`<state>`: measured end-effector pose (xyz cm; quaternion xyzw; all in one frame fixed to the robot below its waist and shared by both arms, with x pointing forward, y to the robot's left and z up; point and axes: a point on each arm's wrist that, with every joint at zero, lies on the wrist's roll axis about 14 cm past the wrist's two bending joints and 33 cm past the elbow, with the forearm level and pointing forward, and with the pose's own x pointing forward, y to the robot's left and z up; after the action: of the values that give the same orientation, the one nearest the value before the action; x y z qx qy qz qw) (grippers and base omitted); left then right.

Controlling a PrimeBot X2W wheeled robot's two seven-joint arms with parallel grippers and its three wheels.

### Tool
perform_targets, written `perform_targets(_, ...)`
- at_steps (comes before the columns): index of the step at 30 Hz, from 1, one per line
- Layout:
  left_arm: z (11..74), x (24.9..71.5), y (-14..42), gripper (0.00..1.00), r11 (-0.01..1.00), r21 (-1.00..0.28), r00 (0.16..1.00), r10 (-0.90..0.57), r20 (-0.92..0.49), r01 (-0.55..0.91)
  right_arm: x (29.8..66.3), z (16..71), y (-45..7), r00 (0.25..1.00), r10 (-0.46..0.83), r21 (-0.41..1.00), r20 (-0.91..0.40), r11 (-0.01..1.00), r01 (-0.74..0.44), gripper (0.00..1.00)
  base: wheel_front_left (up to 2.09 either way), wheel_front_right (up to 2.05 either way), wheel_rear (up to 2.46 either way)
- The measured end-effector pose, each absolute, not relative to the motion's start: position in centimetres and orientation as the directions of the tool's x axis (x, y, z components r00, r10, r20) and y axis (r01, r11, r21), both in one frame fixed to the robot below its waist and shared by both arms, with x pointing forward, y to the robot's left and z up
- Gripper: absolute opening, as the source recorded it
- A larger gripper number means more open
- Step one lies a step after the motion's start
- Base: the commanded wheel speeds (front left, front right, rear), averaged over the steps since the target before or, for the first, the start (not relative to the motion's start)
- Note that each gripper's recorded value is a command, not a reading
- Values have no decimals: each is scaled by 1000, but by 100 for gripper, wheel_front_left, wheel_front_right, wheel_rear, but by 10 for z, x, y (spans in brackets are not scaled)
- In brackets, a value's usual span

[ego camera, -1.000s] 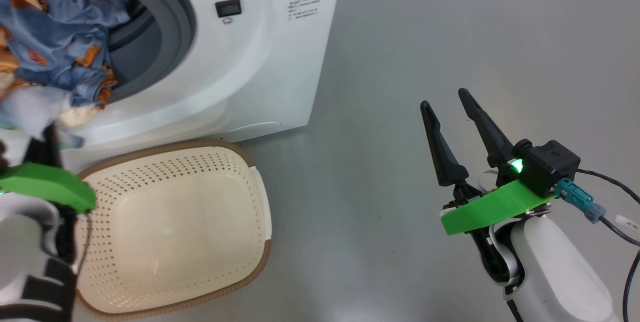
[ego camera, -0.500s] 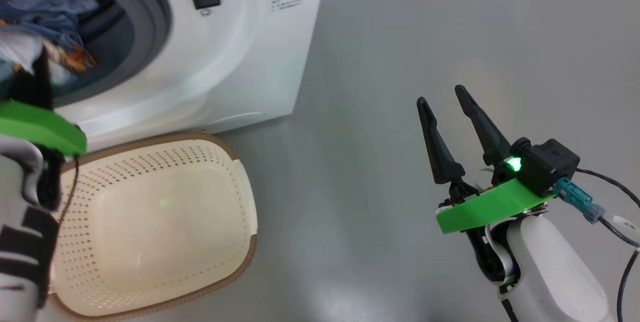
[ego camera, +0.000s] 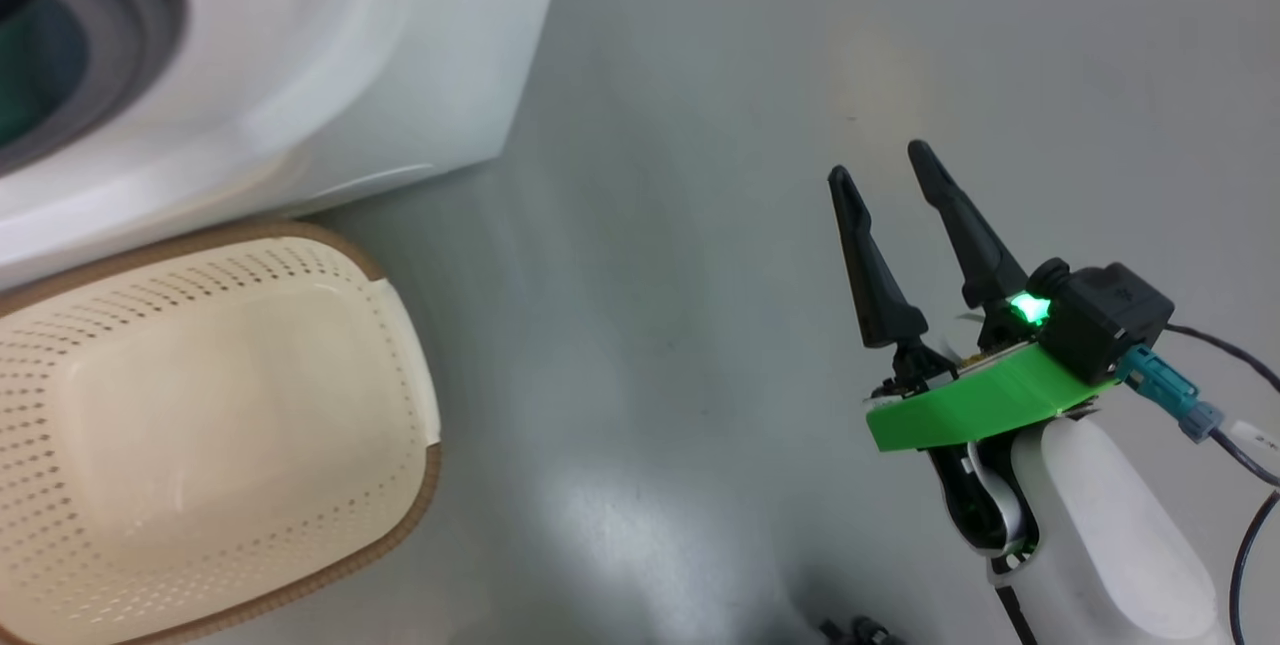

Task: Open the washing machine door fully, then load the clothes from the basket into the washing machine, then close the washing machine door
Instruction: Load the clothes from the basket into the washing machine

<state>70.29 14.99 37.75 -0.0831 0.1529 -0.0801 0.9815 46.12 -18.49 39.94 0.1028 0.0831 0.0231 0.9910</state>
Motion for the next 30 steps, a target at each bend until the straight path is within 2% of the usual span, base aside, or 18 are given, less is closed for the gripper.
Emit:
perform_targets(4,361,713,140,0,971,-194,919,-199,-340,138,463,396,-193,985,44,191,-166,981,-12,100,0,0,0)
perform_targets(5,358,716,136,17,971,-193,914,-206,-349,145,462,395,-194,984,40,189,-171,982,-7,100,0,0,0)
perform_targets(6,355,717,133,41,970,-193,908,-213,-362,150,462,393,-196,984,35,187,-177,982,-2,100,0,0,0)
perform_targets(7,350,718,130,93,969,-193,897,-219,-383,154,461,392,-197,983,31,186,-181,983,3,100,0,0,0)
perform_targets(8,345,718,128,100,969,-193,886,-223,-407,155,460,391,-199,983,27,186,-184,983,7,100,0,0,0)
perform_targets(11,334,714,128,100,970,-195,853,-221,-474,143,460,390,-200,982,22,186,-186,982,13,100,0,0,0)
perform_targets(15,340,710,125,100,967,-218,846,-226,-482,134,461,396,-198,985,29,191,-172,982,5,100,0,0,0)
perform_targets(21,370,706,116,100,958,-229,886,-253,-390,173,462,405,-192,988,43,203,-150,979,-12,100,0,0,0)
perform_targets(30,385,661,117,100,949,-253,904,-267,-333,188,462,431,-182,994,66,218,-91,975,-45,100,0,0,0)
